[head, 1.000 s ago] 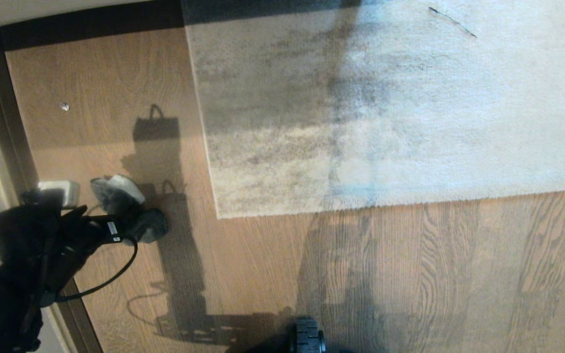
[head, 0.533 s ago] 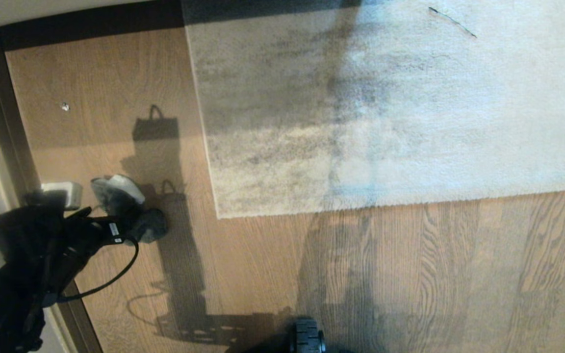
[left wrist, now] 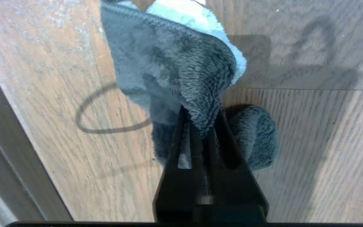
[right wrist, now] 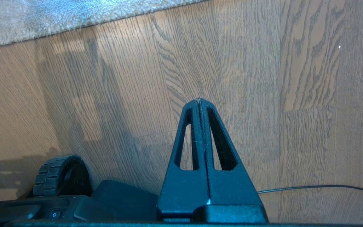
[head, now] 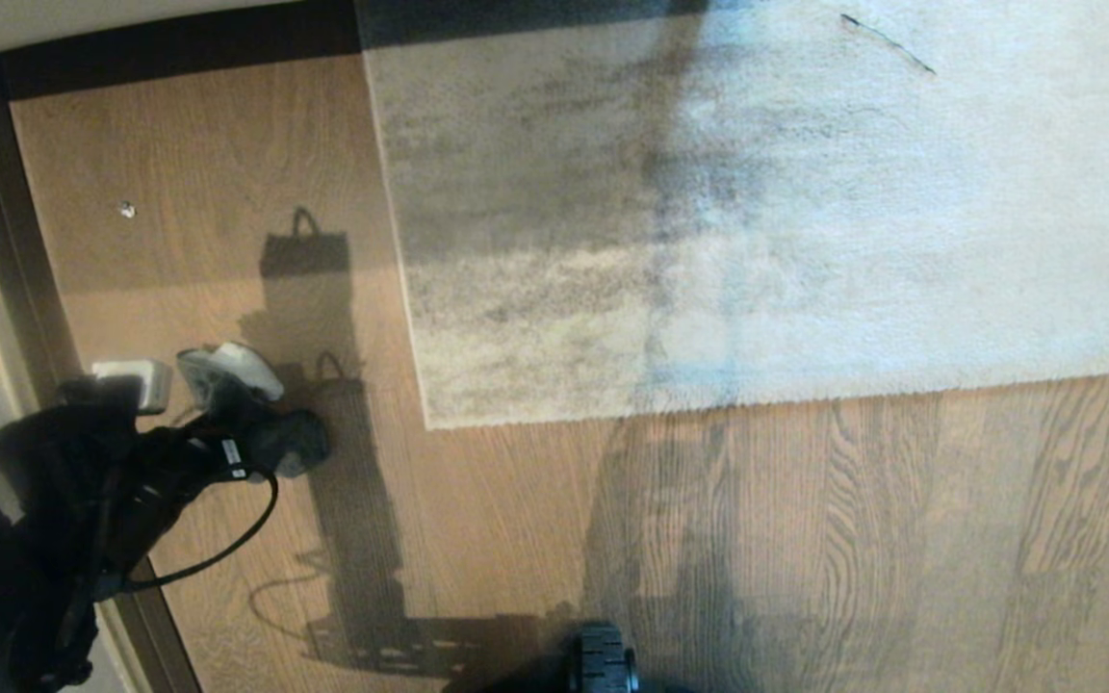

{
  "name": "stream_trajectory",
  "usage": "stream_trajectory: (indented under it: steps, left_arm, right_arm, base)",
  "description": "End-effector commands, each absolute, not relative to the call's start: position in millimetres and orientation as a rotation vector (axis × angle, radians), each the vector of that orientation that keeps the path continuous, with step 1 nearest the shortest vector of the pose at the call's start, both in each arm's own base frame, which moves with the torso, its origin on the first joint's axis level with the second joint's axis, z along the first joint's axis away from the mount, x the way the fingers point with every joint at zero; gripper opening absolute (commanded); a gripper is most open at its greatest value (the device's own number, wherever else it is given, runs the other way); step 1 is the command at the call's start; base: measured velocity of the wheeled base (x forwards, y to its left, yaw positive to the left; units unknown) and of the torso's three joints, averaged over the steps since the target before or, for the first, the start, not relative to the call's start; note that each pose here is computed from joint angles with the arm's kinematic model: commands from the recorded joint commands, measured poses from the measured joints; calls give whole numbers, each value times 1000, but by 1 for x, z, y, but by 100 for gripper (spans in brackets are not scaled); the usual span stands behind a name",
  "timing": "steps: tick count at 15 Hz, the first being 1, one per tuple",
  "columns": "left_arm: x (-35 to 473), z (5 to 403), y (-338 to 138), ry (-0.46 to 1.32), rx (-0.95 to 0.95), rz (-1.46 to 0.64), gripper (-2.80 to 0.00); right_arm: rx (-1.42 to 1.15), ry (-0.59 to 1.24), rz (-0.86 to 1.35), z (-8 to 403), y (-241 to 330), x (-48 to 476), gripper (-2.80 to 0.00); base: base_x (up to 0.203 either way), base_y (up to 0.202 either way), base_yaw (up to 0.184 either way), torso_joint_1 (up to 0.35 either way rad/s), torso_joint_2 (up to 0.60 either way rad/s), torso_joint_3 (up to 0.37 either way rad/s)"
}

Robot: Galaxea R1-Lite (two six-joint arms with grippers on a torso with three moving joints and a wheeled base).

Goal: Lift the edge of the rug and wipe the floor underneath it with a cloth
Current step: Pick up the rag

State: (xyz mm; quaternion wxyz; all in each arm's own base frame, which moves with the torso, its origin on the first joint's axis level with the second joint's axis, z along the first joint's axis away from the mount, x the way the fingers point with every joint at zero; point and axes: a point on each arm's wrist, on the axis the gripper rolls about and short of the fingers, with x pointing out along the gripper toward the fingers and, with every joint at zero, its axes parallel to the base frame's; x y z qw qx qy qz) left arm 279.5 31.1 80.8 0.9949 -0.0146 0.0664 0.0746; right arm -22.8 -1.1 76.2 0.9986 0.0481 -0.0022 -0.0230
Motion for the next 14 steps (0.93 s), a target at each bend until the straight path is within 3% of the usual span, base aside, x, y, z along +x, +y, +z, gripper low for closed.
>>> stream_trajectory:
  steps: [1,14]
  left_arm:
    - [281,85,32,85,-28,151,-280]
    - [236,121,24,-6,-14,140,-280]
  right_arm:
    - [97,-5,-46,76,-1,-23,-280]
    - [97,-5,-46,76,-1,-23,-280]
  base:
    - [0,0,0,0,0,0]
    - [0,0,0,0,0,0]
